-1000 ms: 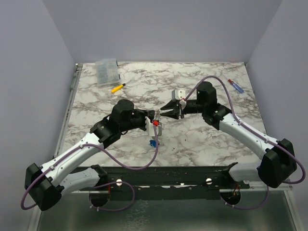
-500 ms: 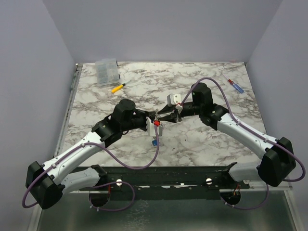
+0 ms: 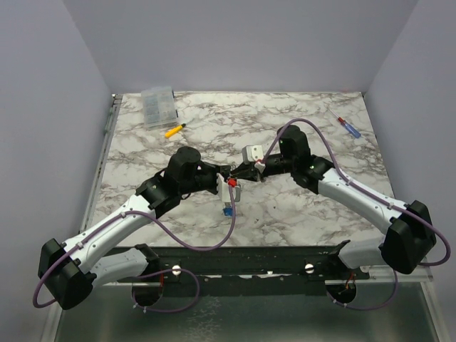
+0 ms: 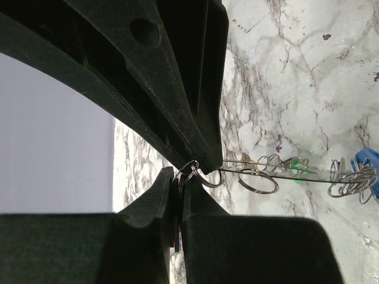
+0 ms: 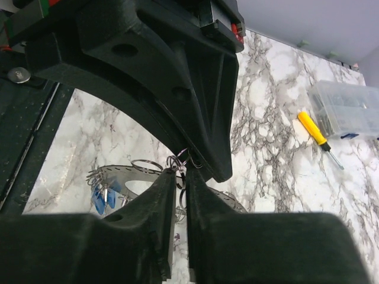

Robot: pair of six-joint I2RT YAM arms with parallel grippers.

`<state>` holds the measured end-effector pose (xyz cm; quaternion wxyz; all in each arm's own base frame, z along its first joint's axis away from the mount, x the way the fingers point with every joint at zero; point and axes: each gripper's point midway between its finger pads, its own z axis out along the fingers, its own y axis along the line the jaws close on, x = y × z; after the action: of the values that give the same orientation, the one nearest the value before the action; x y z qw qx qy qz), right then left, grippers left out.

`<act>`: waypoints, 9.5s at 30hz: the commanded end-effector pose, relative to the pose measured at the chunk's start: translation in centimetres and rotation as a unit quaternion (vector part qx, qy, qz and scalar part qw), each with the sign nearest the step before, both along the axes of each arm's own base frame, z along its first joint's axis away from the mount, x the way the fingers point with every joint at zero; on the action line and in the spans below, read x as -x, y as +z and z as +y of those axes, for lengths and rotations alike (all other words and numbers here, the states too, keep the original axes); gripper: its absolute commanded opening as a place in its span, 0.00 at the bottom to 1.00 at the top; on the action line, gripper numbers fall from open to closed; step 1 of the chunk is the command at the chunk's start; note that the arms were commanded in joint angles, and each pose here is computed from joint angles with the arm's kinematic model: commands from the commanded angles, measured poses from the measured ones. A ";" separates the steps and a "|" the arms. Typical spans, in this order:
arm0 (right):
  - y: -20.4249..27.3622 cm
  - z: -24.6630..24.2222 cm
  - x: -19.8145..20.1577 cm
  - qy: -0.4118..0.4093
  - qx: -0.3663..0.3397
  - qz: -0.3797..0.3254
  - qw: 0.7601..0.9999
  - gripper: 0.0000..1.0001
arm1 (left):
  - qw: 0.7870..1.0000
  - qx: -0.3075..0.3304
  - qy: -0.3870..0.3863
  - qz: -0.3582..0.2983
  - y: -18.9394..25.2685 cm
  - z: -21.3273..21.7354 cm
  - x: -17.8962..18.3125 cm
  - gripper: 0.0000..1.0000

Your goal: Remove the keys from the keyring

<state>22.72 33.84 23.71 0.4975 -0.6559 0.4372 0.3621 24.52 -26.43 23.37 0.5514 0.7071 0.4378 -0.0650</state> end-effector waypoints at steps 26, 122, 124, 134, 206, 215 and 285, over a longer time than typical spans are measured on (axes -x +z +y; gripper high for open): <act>4.9 -1.2 -0.4 -0.011 -0.127 0.128 0.983 0.01 | 1.000 0.027 0.010 -0.008 2.1 1.0 0.8 0.00; 6.6 -6.0 -5.9 -0.119 -0.163 0.212 0.956 0.59 | 0.983 0.009 0.153 0.102 3.7 1.0 -2.1 0.00; 6.3 -6.1 -5.9 -0.125 -0.152 0.216 0.957 0.59 | 0.978 0.007 0.174 0.119 3.7 1.0 -2.5 0.00; 6.2 -6.5 -4.5 -0.114 -0.119 0.222 0.961 0.59 | 0.945 0.019 0.252 0.210 3.9 0.4 -3.5 0.00; -0.9 -13.4 -5.9 -0.252 -0.245 0.169 0.921 0.43 | 0.839 -0.280 0.405 0.232 -3.6 -3.0 -6.4 0.00; -2.5 -14.9 -5.4 -0.249 -0.231 0.194 0.920 0.56 | 0.828 -0.248 0.418 0.281 -3.9 -2.9 -6.9 0.00; -3.1 -2.7 -11.9 -0.351 -0.276 0.001 0.895 0.48 | 0.798 -0.160 0.441 0.378 -3.1 -0.8 -10.1 0.00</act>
<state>33.59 30.90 18.20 0.7173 -0.3218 0.5490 0.2837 35.62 -26.90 17.96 0.1679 0.4366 0.8837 0.0159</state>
